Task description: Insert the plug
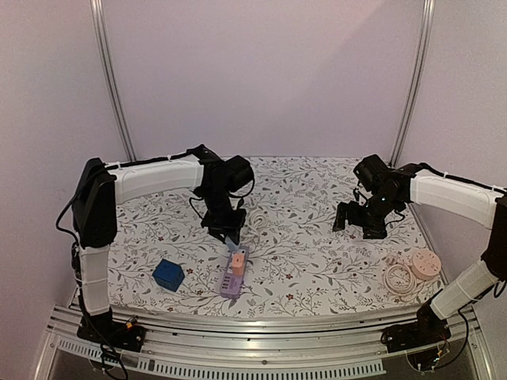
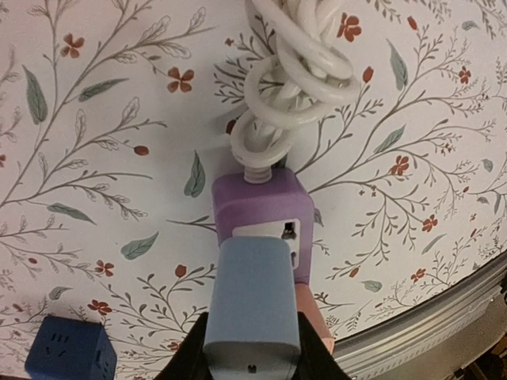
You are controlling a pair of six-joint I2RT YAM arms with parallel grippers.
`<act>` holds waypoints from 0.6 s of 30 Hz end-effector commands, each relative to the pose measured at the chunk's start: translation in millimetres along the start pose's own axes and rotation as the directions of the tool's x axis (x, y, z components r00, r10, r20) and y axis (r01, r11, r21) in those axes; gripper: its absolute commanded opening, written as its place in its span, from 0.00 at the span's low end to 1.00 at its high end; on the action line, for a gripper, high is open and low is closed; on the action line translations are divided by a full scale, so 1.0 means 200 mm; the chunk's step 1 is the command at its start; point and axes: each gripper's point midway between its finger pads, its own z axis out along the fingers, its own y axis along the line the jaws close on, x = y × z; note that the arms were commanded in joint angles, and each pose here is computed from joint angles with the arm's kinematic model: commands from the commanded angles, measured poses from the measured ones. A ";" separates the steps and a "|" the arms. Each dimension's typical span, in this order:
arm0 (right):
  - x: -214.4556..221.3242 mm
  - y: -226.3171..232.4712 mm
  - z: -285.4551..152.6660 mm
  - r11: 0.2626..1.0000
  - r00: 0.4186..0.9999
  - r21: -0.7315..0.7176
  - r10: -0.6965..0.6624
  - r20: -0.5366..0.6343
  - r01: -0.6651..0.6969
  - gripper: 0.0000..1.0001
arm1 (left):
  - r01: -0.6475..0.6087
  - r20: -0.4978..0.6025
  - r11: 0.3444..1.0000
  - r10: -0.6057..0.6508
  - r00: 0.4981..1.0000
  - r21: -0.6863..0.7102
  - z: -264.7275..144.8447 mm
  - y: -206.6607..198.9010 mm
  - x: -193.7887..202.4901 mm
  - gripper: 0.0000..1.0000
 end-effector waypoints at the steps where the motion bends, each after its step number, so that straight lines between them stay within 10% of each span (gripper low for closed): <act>1: -0.05 0.02 -0.02 1.000 1.000 -0.003 -0.006 0.016 0.006 0.99 | 0.012 0.012 1.000 -0.012 1.000 -0.012 -0.09 0.03 0.03 0.00; 18: -0.01 0.01 0.01 1.000 1.000 -0.013 0.019 0.000 -0.019 0.99 | 0.044 0.007 0.999 -0.044 0.999 -0.002 -0.05 -0.13 0.08 0.00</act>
